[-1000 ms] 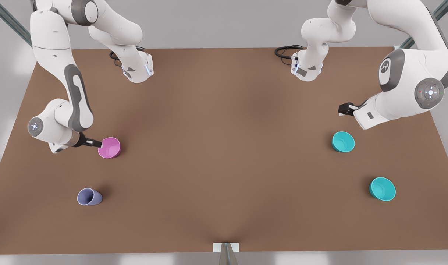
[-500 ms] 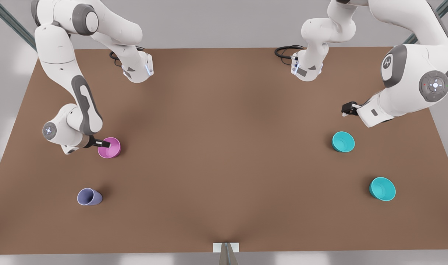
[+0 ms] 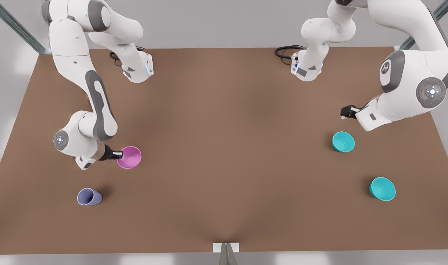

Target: Stack the blue bowl on the pink bowl

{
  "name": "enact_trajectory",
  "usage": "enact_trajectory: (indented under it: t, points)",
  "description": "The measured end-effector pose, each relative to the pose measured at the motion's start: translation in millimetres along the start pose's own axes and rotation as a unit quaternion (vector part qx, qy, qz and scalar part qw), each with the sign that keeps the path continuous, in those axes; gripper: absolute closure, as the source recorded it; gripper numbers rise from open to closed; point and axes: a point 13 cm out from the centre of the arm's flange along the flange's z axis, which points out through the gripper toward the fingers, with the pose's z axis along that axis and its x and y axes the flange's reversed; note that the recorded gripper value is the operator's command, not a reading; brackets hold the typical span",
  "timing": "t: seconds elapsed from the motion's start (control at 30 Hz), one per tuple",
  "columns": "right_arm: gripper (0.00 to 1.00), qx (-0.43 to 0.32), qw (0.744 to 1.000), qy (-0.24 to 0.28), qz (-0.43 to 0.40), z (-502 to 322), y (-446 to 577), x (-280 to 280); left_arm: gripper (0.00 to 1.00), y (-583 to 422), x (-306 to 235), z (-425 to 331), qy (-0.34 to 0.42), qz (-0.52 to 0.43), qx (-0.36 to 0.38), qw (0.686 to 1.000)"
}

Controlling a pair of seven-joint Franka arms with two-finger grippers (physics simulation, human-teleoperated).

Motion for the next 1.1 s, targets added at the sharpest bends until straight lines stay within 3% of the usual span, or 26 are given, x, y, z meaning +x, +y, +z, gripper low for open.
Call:
enact_trajectory:
  t: [0.1,0.17,0.3,0.43,0.47,0.5,0.67,0.77,0.9,1.03,1.1]
  points:
    - [0.79,-0.030,0.995,-0.002,-0.093,28,199,-34,0.00,1,0,-2,-0.003,-0.001,-0.001,1.000]
    - [0.79,-0.041,0.993,-0.006,-0.112,57,288,-52,0.00,2,1,-2,-0.003,-0.001,0.000,1.000]
    - [0.79,-0.049,0.995,-0.001,-0.086,112,377,-53,0.00,2,1,3,0.004,-0.002,0.001,1.000]
    - [0.79,-0.045,0.999,0.007,-0.025,150,402,-38,0.00,11,-1,9,0.010,-0.009,0.005,1.000]
    - [0.73,-0.044,0.999,0.007,-0.008,156,402,-37,0.00,16,0,10,0.011,-0.013,0.006,1.000]
    - [0.00,-0.043,0.999,0.006,0.009,160,403,-38,0.00,21,1,10,0.011,-0.018,0.008,1.000]
    - [0.00,-0.045,0.996,-0.007,0.077,155,407,-45,0.00,29,-3,30,0.032,-0.024,0.014,0.999]
    - [0.00,-0.056,0.990,-0.053,0.117,73,399,-78,0.00,61,-9,59,0.052,-0.051,0.031,0.997]
    - [0.00,-0.013,0.973,-0.070,0.219,-45,242,-132,0.00,146,-11,153,0.090,-0.120,0.077,0.986]
    - [0.00,0.097,0.946,-0.047,0.306,-129,12,-116,0.00,177,-31,246,0.073,-0.135,0.095,0.984]
    - [0.00,0.116,0.953,-0.052,0.274,-202,-3,-93,0.00,198,-23,298,0.066,-0.159,0.123,0.977]
